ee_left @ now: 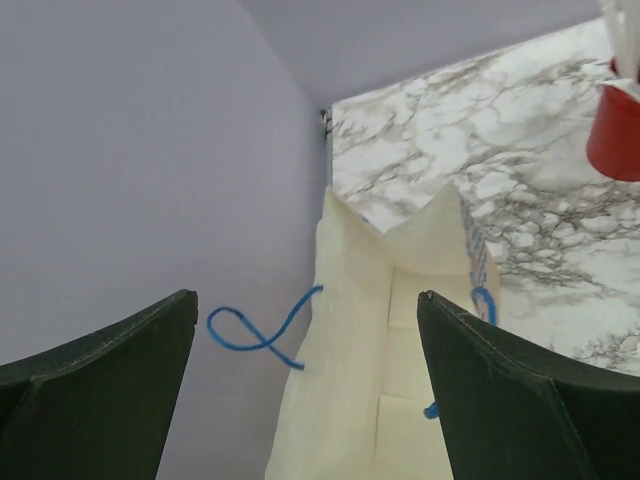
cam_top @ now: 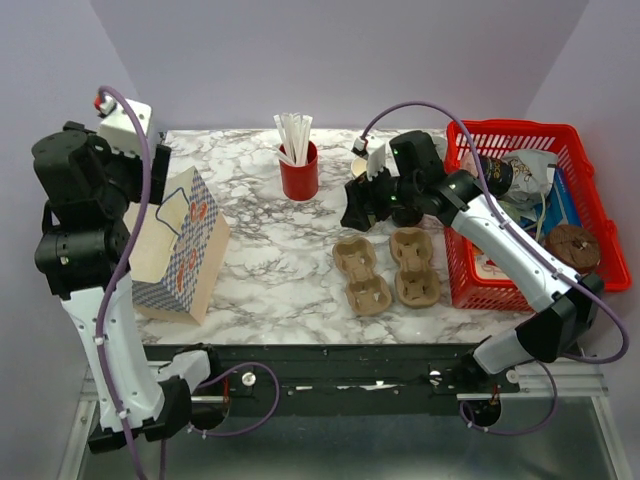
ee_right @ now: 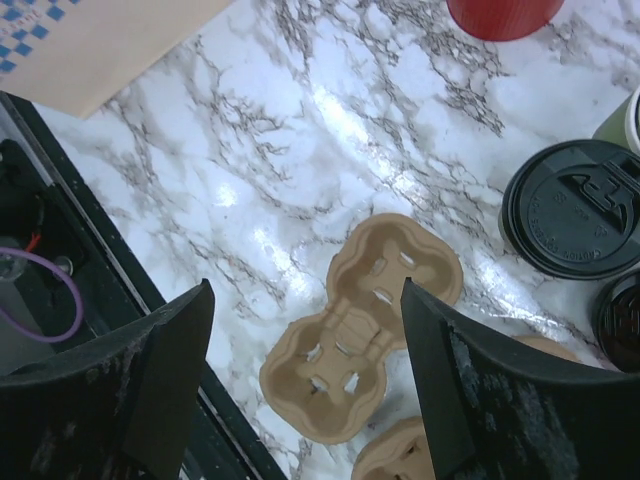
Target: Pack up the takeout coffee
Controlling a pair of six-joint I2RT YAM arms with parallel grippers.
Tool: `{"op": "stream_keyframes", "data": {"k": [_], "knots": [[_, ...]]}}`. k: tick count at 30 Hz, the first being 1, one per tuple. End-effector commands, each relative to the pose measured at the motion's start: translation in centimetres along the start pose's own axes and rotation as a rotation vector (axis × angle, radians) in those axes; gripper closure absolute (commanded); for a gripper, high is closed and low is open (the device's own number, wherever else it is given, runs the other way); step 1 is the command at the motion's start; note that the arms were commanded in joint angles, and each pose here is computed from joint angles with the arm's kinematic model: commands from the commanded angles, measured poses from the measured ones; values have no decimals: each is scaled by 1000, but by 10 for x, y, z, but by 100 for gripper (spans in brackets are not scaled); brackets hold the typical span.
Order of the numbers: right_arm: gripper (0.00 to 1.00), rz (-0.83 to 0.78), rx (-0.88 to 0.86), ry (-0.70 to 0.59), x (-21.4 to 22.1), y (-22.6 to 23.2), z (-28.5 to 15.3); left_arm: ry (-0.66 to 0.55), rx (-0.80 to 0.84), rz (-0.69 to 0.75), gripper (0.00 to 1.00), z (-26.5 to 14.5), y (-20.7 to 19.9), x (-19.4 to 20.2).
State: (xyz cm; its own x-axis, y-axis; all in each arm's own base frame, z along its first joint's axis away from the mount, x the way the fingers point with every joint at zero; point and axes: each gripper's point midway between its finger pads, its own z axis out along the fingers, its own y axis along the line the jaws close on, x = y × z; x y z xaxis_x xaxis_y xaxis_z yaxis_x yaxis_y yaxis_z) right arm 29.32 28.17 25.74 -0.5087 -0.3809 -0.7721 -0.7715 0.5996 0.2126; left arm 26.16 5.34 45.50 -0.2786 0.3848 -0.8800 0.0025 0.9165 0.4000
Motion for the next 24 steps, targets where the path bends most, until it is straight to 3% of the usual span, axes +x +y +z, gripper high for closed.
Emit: {"op": "stream_keyframes", "data": {"k": [1,4,10,17,24], "knots": [[16,-13,-72,-41,-10,12,0,273,17,-214,1,14,14,49],[16,-5,-85,-35,-7,14,1,361,-27,-246,1,19,37,65],[16,-8,-92,-22,0,13,4,486,-38,-194,1,24,43,109],[16,10,-90,0,2,12,8,613,44,-244,1,38,21,169],[16,12,-81,9,2,8,13,677,87,-218,6,43,14,195]]}}
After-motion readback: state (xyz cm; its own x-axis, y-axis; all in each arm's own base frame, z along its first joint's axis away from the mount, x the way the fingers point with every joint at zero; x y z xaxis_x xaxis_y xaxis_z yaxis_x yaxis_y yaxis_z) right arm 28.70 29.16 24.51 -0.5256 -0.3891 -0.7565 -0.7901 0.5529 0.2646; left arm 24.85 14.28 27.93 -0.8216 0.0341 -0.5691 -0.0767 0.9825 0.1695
